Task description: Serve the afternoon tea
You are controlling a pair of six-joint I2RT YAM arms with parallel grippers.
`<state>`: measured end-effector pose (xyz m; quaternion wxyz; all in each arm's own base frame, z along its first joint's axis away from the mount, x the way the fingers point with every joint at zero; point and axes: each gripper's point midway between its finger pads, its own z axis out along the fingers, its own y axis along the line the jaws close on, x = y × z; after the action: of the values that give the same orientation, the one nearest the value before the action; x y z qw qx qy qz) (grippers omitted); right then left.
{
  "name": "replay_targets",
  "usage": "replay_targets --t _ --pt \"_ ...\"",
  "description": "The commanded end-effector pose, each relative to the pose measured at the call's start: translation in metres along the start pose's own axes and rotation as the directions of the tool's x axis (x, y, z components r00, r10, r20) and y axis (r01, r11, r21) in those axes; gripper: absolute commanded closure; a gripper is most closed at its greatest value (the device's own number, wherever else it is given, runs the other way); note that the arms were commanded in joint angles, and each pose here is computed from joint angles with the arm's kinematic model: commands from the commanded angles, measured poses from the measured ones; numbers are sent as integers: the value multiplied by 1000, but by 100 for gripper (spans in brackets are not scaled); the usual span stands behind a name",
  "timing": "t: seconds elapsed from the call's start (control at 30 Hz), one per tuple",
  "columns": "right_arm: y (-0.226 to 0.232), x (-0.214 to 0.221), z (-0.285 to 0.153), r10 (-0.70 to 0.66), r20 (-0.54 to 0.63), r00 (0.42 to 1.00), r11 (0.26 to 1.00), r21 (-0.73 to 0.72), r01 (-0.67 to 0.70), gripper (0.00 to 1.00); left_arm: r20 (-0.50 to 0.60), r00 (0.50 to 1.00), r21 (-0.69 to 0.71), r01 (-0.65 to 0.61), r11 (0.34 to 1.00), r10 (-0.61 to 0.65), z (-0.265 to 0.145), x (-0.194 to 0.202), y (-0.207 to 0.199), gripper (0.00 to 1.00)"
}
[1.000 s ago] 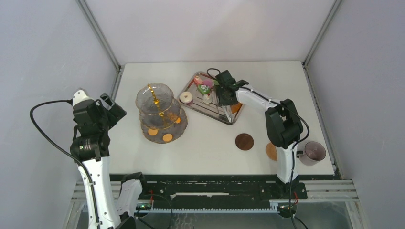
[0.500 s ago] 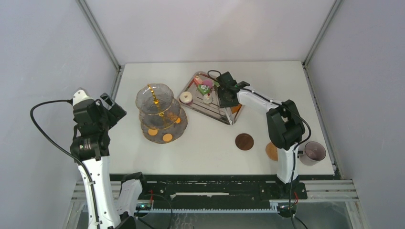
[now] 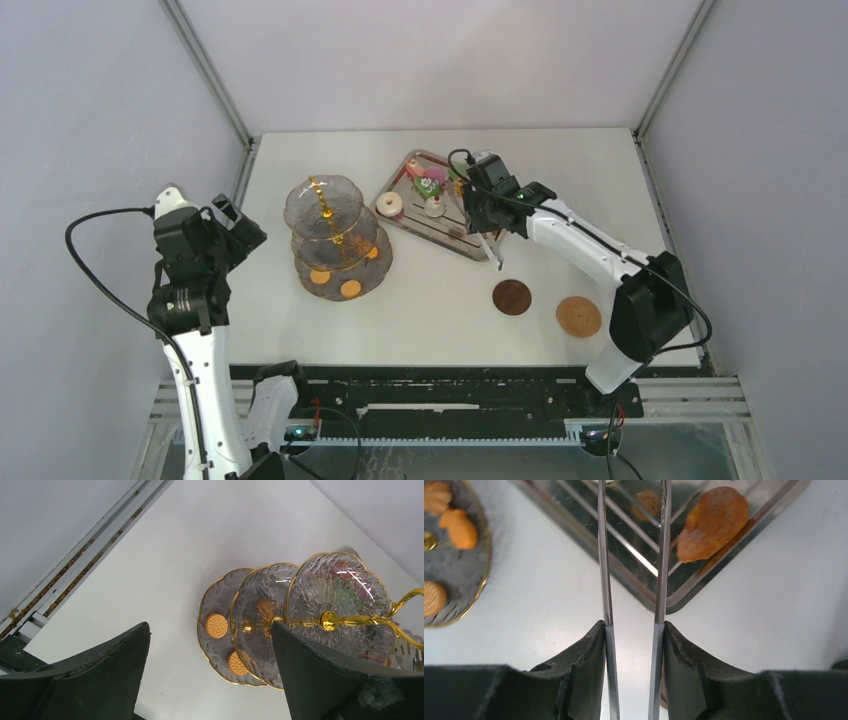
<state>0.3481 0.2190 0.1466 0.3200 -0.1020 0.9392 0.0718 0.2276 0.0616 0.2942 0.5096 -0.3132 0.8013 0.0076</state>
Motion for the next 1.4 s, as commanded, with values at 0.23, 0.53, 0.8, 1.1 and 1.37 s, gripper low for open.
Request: replay_targets --t 0.23,0.53,0.8,1.1,1.37 --pt "94 28 -50 -218 74 973 940 -252 230 61 35 999 71 33 997 -35 -17 -13 -15 5" --pt "132 44 -52 -294 98 951 885 -348 310 62 45 998 59 38 998 -40 -26 -11 -10 6" --pt "153 61 -42 -350 59 935 863 -368 347 61 61 998 61 31 998 -35 -31 -14 -9 5" --pt "173 66 -40 -398 50 916 844 -370 387 61 71 997 75 34 997 -40 -33 -15 -11 5" --pt "197 70 -28 -431 39 902 826 -386 412 58 77 997 69 26 997 -32 -36 -14 -8 5"
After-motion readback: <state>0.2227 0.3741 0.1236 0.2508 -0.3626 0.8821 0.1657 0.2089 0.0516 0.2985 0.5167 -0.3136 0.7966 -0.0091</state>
